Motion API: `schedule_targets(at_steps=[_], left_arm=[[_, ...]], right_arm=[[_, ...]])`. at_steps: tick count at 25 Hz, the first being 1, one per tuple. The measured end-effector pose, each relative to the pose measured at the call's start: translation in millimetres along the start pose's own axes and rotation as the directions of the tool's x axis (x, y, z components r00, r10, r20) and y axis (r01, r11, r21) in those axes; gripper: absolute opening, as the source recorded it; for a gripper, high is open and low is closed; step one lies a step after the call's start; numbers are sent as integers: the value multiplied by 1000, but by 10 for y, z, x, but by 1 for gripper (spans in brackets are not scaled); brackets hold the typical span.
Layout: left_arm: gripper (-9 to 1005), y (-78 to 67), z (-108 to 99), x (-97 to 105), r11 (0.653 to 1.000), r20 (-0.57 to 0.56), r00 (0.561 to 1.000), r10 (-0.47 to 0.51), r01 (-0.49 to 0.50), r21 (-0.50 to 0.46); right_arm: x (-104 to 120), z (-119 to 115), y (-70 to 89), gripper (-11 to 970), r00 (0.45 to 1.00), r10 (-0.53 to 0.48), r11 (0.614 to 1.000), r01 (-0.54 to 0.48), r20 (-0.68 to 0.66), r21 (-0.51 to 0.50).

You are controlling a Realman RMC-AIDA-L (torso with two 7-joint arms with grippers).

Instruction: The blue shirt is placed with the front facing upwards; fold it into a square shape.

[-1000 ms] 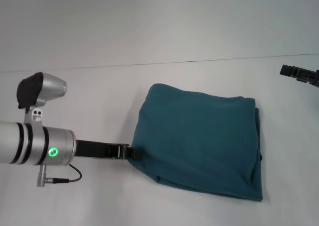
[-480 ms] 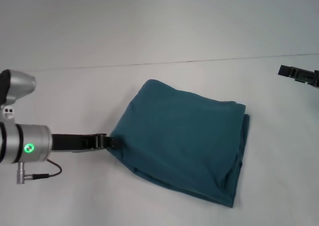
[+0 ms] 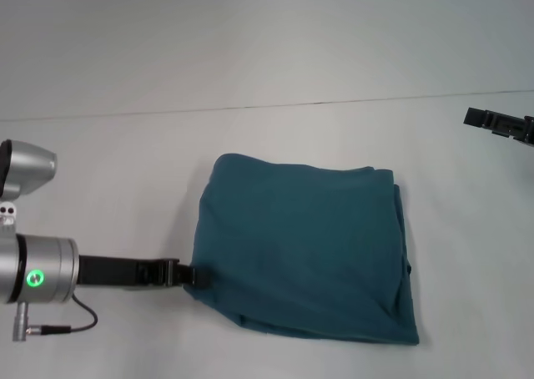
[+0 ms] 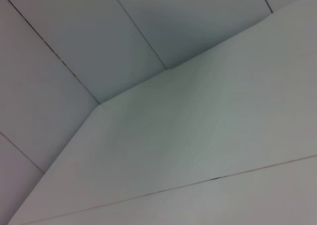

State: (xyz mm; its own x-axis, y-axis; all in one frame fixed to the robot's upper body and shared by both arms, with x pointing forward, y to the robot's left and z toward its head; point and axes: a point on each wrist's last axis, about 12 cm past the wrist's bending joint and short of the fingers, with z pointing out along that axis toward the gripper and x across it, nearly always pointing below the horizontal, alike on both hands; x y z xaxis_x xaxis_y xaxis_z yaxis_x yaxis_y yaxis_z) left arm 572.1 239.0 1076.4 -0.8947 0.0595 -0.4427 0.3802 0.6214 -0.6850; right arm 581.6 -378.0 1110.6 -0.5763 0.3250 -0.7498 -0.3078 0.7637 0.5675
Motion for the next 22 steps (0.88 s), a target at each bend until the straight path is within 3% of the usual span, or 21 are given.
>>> schedule_targets(at_steps=[9, 22], left_arm=[[53, -13, 10, 141, 999, -31, 999, -27, 28, 41], [55, -23, -52, 148, 997, -30, 998, -54, 56, 62]], right_arm=[[-10, -8, -4, 930, 1000, -2, 1000, 2, -1, 1], [-44, -14, -9, 929, 1000, -8, 1000, 8, 2, 4]])
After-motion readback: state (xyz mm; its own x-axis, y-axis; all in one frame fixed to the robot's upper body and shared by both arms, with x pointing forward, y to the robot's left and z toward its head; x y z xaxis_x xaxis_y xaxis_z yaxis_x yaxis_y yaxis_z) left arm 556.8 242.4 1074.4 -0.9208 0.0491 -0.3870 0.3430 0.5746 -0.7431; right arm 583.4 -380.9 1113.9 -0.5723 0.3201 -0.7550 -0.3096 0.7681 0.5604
